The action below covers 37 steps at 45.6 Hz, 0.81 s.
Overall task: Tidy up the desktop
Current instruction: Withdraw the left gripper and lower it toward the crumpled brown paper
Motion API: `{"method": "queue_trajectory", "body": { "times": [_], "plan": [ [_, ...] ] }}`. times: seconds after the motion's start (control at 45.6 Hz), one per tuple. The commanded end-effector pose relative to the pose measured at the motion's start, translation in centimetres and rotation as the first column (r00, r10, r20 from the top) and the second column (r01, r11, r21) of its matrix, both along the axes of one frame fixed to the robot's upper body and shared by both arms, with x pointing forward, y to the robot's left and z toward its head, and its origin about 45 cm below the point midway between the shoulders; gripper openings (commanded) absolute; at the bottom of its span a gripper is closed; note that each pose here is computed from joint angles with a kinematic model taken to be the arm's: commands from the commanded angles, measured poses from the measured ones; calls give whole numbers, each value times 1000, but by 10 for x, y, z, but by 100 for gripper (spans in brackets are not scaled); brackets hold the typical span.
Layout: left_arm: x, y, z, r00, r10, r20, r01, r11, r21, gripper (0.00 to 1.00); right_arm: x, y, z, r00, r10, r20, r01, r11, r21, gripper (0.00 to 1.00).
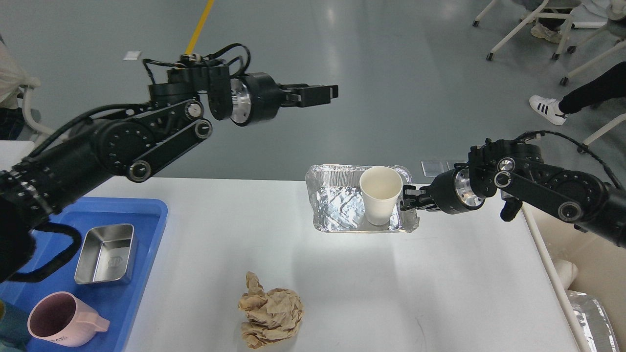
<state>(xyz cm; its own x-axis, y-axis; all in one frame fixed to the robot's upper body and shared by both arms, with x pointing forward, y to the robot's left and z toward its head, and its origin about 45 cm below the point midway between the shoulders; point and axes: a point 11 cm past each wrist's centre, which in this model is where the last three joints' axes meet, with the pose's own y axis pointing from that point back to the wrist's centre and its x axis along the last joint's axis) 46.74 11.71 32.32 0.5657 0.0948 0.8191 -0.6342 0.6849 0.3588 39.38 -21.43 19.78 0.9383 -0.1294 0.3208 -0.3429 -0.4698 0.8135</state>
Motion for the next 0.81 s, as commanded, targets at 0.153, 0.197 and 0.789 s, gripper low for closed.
{"method": "queue_trajectory", "body": {
  "times": [0.153,0.197,0.789],
  "plan": [
    [-41,138,-10,991,133,-14,-131,987,97,97,1,-2,0,1000,-6,2,6,1000,-3,0],
    [-51,156,-10,988,154,-12,-151,982,110,97,1,-2,-1,1000,-7,0,7,1000,-3,0],
    [-196,312,-113,847,532,6,-524,831,187,97,0,-8,-2,1000,-18,-2,18,1000,-9,0]
  ]
}}
